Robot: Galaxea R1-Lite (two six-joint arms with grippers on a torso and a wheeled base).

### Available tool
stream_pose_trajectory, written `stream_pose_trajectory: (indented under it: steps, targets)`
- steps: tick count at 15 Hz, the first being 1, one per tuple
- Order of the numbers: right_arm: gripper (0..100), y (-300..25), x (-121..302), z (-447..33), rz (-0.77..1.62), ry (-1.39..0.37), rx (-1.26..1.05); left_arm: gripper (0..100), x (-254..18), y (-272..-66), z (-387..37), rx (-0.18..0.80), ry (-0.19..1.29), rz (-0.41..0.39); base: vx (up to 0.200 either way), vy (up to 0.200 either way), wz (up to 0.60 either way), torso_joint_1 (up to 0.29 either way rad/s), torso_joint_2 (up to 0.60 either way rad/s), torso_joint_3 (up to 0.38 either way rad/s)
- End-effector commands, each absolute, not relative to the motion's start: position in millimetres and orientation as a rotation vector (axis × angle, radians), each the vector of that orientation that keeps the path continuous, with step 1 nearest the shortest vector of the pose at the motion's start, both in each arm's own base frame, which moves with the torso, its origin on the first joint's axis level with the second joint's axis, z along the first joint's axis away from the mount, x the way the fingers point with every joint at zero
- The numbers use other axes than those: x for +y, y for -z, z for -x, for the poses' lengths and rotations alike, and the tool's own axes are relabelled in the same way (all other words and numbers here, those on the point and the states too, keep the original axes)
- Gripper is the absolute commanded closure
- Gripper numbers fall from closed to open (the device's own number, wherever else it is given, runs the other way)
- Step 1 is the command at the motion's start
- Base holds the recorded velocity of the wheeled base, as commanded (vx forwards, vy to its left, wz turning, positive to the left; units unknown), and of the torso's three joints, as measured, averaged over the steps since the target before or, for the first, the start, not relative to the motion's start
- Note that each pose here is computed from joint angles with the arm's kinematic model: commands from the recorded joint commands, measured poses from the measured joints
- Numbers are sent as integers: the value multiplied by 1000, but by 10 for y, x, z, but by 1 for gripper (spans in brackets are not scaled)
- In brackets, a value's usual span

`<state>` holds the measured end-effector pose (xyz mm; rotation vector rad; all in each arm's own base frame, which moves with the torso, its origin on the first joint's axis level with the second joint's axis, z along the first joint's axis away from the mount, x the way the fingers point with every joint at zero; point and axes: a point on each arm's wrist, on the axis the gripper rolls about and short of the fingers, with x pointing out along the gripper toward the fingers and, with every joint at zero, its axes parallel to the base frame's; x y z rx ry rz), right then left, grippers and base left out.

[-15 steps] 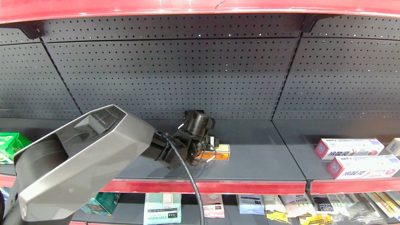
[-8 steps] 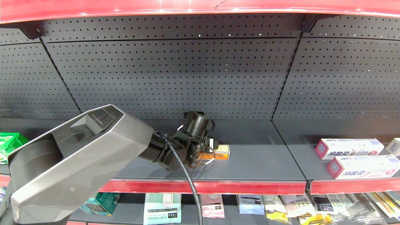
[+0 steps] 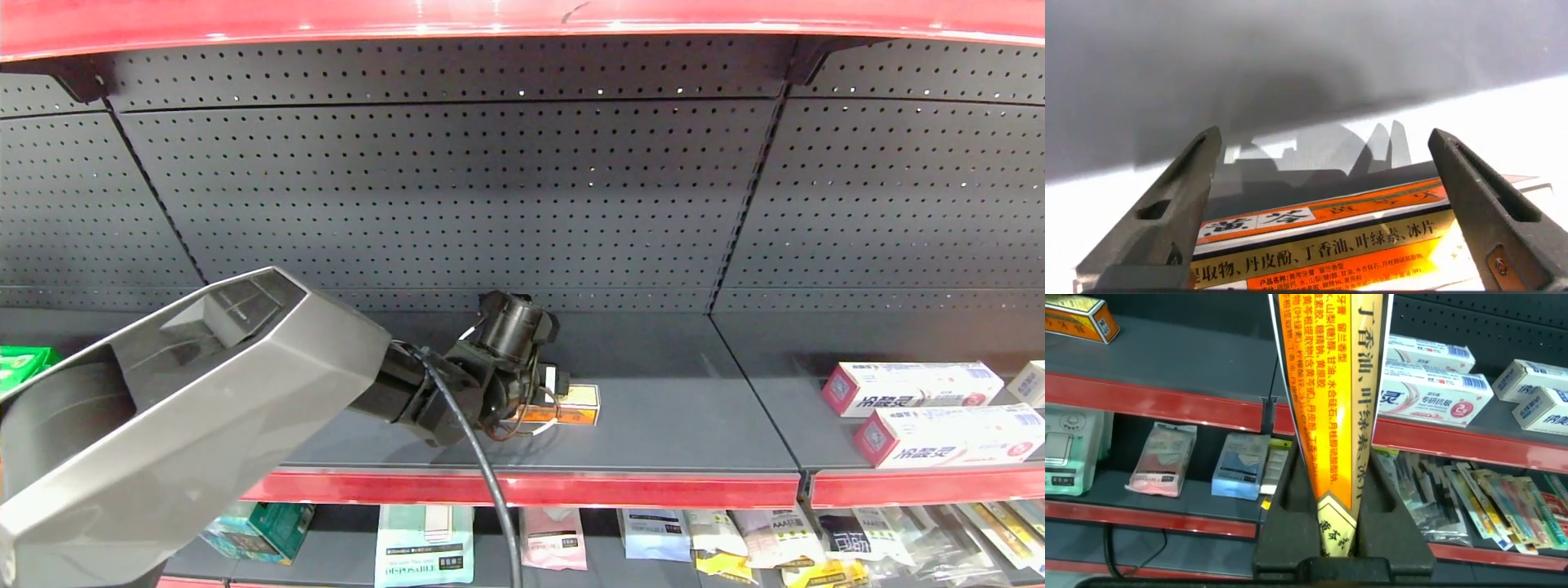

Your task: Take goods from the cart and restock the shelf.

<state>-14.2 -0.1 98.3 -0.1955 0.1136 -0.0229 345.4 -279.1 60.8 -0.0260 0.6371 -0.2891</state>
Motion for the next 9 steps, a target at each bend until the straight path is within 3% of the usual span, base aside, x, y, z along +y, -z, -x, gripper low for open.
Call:
stream_pose_trajectory:
  steps: [1, 9]
  targets:
    - [100, -984, -1, 140, 196, 23, 115, 0, -2770, -618, -3420, 643, 292, 23, 0, 0, 0, 0, 0, 0]
    - [100, -967, -2, 136, 196, 22, 123, 0, -2677, -570, -3271, 696, 304, 4, 0, 0, 0, 0, 0, 0]
